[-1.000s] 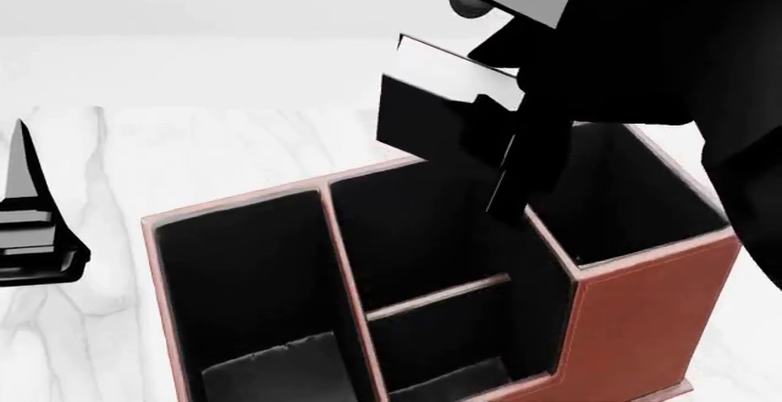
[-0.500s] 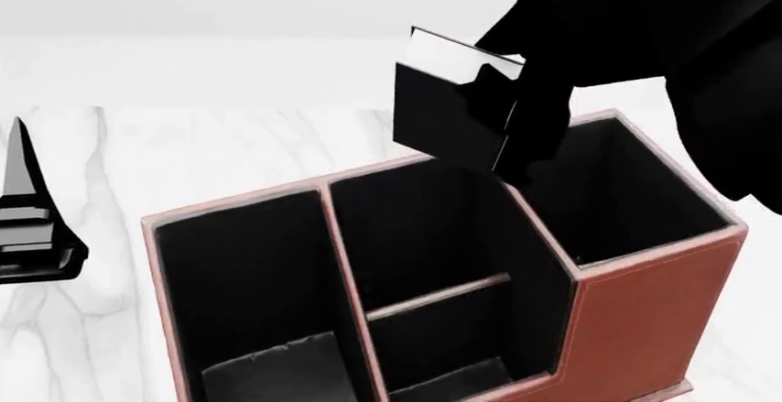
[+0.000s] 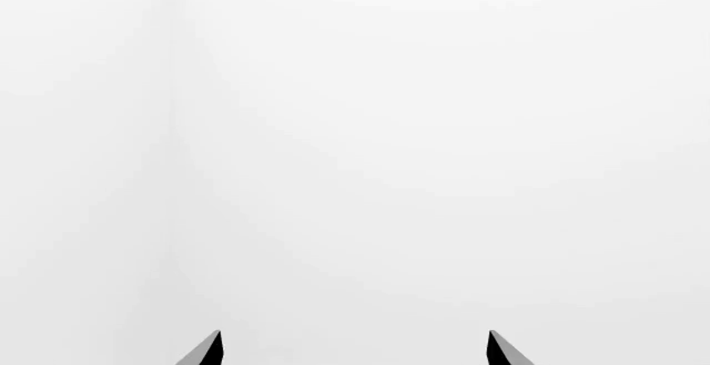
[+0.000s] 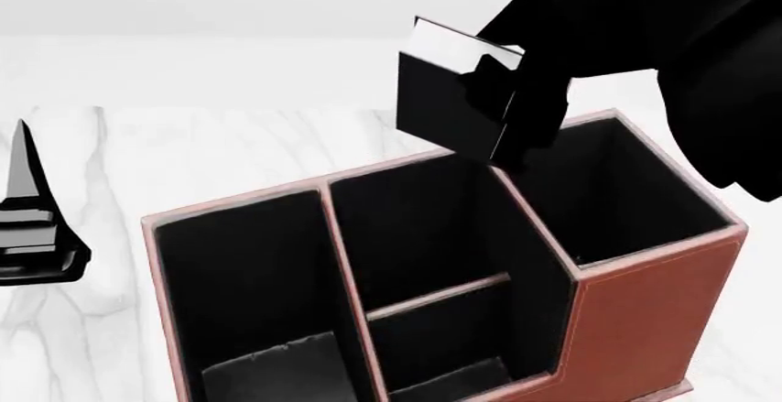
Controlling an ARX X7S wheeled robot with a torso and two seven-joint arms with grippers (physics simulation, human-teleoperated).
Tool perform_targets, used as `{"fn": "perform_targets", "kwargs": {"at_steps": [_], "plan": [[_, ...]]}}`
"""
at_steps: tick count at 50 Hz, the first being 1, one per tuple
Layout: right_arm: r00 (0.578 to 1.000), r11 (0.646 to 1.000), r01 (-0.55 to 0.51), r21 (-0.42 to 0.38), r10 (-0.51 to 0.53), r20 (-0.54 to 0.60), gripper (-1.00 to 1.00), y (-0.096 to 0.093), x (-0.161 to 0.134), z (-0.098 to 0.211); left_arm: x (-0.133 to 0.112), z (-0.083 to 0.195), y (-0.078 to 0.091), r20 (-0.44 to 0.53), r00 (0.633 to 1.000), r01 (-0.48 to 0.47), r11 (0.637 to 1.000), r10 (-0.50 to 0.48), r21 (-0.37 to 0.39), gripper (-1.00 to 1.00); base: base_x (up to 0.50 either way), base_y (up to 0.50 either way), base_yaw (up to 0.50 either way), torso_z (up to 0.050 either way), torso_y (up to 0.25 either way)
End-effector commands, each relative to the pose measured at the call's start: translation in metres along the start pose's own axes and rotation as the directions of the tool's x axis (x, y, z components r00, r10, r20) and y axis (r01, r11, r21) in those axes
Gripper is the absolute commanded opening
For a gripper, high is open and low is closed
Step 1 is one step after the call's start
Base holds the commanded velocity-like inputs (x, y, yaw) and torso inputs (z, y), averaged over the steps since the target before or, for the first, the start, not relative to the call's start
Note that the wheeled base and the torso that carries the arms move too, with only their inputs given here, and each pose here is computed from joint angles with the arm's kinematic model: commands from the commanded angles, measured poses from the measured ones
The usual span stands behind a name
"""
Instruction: Pick up the book and place it in the front compartment of the caddy.
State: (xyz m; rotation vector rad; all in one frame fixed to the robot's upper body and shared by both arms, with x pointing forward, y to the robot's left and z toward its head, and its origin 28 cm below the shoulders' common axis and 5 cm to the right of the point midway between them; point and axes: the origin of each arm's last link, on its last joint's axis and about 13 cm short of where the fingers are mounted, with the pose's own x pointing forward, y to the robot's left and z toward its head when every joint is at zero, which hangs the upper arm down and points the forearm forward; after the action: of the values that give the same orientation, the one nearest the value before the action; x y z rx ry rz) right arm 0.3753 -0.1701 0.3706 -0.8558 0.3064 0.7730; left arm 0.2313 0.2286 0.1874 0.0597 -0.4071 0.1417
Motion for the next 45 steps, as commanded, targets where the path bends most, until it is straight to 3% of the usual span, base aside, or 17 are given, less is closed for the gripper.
{"fn": "perform_targets", "kwargs": {"at_steps": [1, 8, 9, 10, 12, 14, 15, 16, 19, 21, 24, 28, 29, 30, 33, 45], "plan": [[0.999, 0.997, 0.039, -0.062, -0.037, 0.033, -1.0, -0.005, -0.003, 0.013, 0.002, 0.0, 0.002, 0.015, 1.0, -0.015, 1.0, 0.015, -0.003, 1.0, 0.0, 0.0, 0.0, 0.0, 0.0], [0.999, 0.997, 0.039, -0.062, -0.037, 0.033, -1.0, -0.005, -0.003, 0.013, 0.002, 0.0, 0.002, 0.015, 1.0, -0.015, 1.0, 0.015, -0.003, 1.0, 0.0, 0.0, 0.0, 0.0, 0.001], [0.997, 0.997, 0.076, 0.029, -0.076, 0.013, -1.0, -0.006, -0.002, 0.011, 0.002, 0.0, 0.002, 0.015, 1.0, -0.016, 1.0, 0.016, -0.003, 1.0, 0.0, 0.0, 0.0, 0.0, 0.0], [0.999, 1.0, 0.017, -0.001, -0.017, -0.027, -1.0, -0.005, 0.006, 0.01, 0.002, 0.0, 0.002, 0.016, 1.0, -0.015, 1.0, 0.015, -0.002, 1.0, 0.0, 0.0, 0.0, 0.0, 0.0], [1.0, 0.998, -0.027, -0.05, 0.027, 0.013, -1.0, -0.009, 0.008, 0.013, 0.002, 0.0, 0.002, 0.016, 1.0, -0.015, 1.0, 0.015, -0.002, 1.0, 0.0, 0.0, 0.0, 0.0, 0.0], [1.0, 0.999, -0.006, -0.034, 0.005, -0.024, -1.0, -0.019, 0.007, 0.017, 0.002, 0.0, 0.002, 0.016, 1.0, -0.016, 1.0, 0.016, -0.002, 1.0, 0.0, 0.0, 0.0, 0.0, 0.005], [0.998, 0.993, -0.038, -0.113, 0.033, -0.045, -1.0, -0.024, 0.006, 0.023, 0.002, 0.0, 0.003, 0.015, 1.0, -0.018, 1.0, 0.018, -0.002, 1.0, 0.0, 0.0, 0.0, 0.02, 0.0], [0.998, 0.994, -0.023, -0.103, 0.017, -0.059, -1.0, -0.031, 0.005, 0.026, 0.002, 0.0, 0.003, 0.015, 1.0, -0.019, 1.0, 0.019, -0.004, 1.0, 0.0, 0.0, 0.0, 0.0, 0.0], [0.994, 0.973, -0.072, -0.217, 0.051, -0.1, -1.0, -0.051, -0.001, 0.037, 0.002, 0.0, 0.003, 0.015, 1.0, -0.02, 1.0, 0.02, -0.004, 1.0, 0.0, 0.0, 0.0, 0.0, 0.0], [0.99, 0.966, -0.088, -0.242, 0.057, -0.13, -1.0, -0.056, -0.003, 0.04, 0.002, 0.0, 0.003, 0.015, 1.0, -0.02, 1.0, 0.02, -0.004, 1.0, 0.0, 0.0, 0.0, 0.0, 0.005], [0.979, 0.93, -0.177, -0.322, 0.134, -0.151, -1.0, -0.058, -0.005, 0.045, 0.003, 0.001, 0.004, 0.016, 1.0, -0.02, 1.0, 0.02, -0.003, 1.0, 0.0, 0.0, 0.0, 0.0, 0.0], [0.973, 0.91, -0.207, -0.359, 0.154, -0.169, -1.0, -0.059, -0.009, 0.048, 0.003, 0.002, 0.004, 0.018, 1.0, -0.022, 1.0, 0.022, -0.001, 1.0, 0.0, 0.0, 0.0, 0.0, 0.003], [0.969, 0.89, -0.236, -0.39, 0.182, -0.17, -1.0, -0.06, -0.01, 0.048, 0.004, 0.002, 0.004, 0.018, 1.0, -0.022, 1.0, 0.022, -0.001, 1.0, 0.0, 0.0, 0.0, 0.0, 0.0], [0.97, 0.896, -0.227, -0.382, 0.173, -0.171, -1.0, -0.06, -0.011, 0.049, 0.004, 0.002, 0.004, 0.019, 1.0, -0.022, 1.0, 0.022, 0.0, 1.0, 0.0, 0.0, 0.0, 0.0, 0.0], [0.956, 0.85, -0.29, -0.44, 0.231, -0.184, -1.0, -0.06, -0.011, 0.05, 0.004, 0.002, 0.004, 0.019, 1.0, -0.022, 1.0, 0.022, 0.001, 1.0, 0.0, 0.0, 0.0, 0.0, 0.0], [0.925, 0.782, -0.376, -0.496, 0.345, -0.158, -1.0, -0.06, -0.013, 0.054, 0.004, 0.002, 0.003, 0.02, 1.0, -0.017, 1.0, 0.017, 0.002, 1.0, 0.0, 0.0, 0.0, 0.0, 0.001]]}}
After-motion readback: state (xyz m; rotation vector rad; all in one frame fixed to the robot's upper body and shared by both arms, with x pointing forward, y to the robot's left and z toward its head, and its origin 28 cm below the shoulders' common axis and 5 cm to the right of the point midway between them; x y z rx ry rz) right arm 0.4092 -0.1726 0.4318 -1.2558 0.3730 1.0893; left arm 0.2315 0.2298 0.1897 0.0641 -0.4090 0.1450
